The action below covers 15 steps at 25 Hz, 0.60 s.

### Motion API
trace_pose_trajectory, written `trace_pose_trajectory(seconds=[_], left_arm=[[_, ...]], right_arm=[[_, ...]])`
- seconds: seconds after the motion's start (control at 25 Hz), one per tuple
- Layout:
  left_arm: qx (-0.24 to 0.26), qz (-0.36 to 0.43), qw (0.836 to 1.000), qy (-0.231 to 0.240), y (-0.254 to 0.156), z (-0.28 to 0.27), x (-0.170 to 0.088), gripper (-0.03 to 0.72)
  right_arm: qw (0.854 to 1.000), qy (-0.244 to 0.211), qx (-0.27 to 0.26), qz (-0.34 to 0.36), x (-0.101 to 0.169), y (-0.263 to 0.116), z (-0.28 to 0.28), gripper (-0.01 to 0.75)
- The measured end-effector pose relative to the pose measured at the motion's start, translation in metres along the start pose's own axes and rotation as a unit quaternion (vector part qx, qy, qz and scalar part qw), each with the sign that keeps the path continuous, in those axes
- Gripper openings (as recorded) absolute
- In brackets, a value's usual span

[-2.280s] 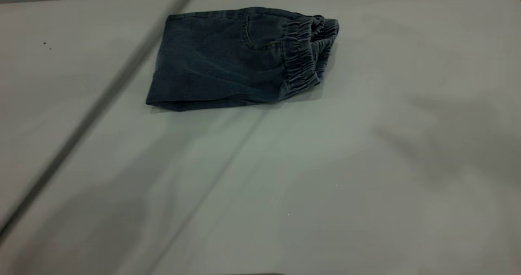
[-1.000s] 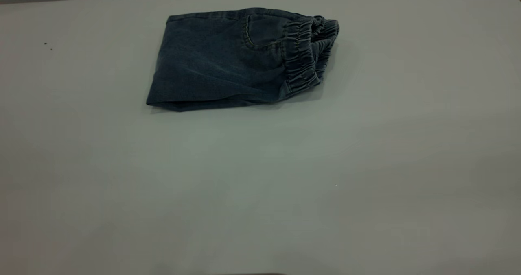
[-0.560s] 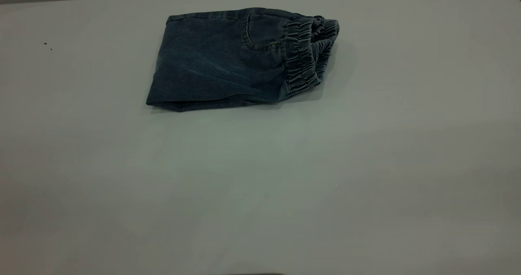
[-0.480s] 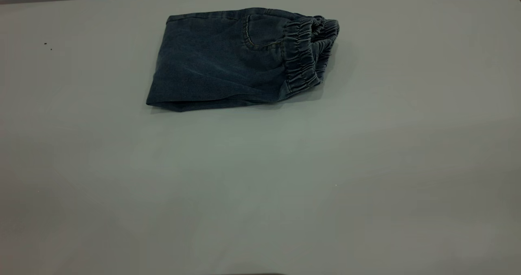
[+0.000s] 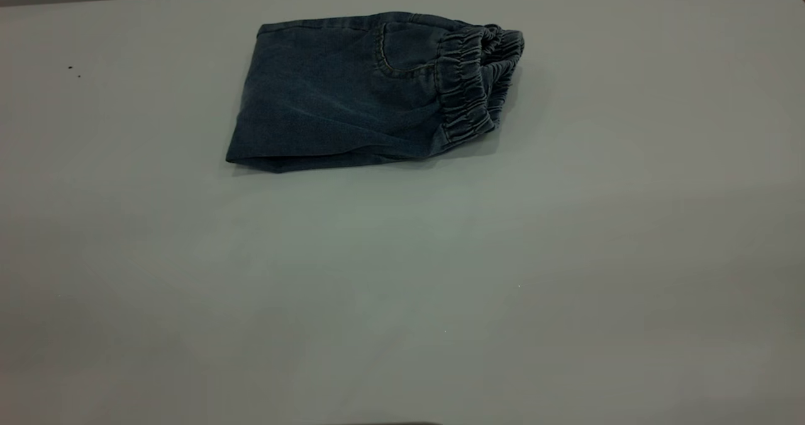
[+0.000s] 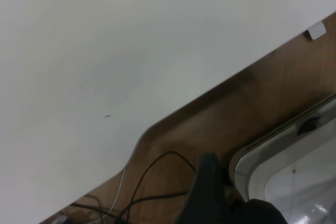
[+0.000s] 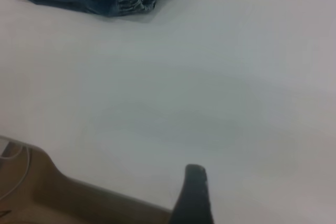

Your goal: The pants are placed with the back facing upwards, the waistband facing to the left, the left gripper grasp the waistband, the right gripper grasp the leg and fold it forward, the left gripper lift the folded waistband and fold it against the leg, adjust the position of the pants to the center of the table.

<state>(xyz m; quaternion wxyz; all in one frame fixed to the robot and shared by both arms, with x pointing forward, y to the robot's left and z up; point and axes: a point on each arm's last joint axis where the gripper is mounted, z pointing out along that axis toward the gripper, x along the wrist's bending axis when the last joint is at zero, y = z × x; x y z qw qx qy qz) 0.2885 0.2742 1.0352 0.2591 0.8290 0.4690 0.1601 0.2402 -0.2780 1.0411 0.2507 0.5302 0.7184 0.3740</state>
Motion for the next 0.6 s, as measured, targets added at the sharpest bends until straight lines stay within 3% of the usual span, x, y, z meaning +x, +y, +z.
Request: trace_pose_trajectory(seconds=[0.24, 0.4, 0.6], left_arm=[[-0.014, -0.015, 1.0, 0.01, -0.002, -0.004, 0.002, 0.547], [-0.059, -0.095, 0.991, 0.077, -0.013, -0.016, 0.009, 0.547], [-0.154, -0.157, 0.962, 0.159, -0.036, -0.038, 0.002, 0.547]], right_arm=[[1.0, 0.0, 0.0, 0.0, 0.0, 0.0, 0.0, 0.565], [1.0, -0.007, -0.01, 0.004, 0.001, -0.001, -0.002, 0.565], [0.999, -0.033, -0.042, 0.012, 0.004, -0.006, -0.008, 0.565]])
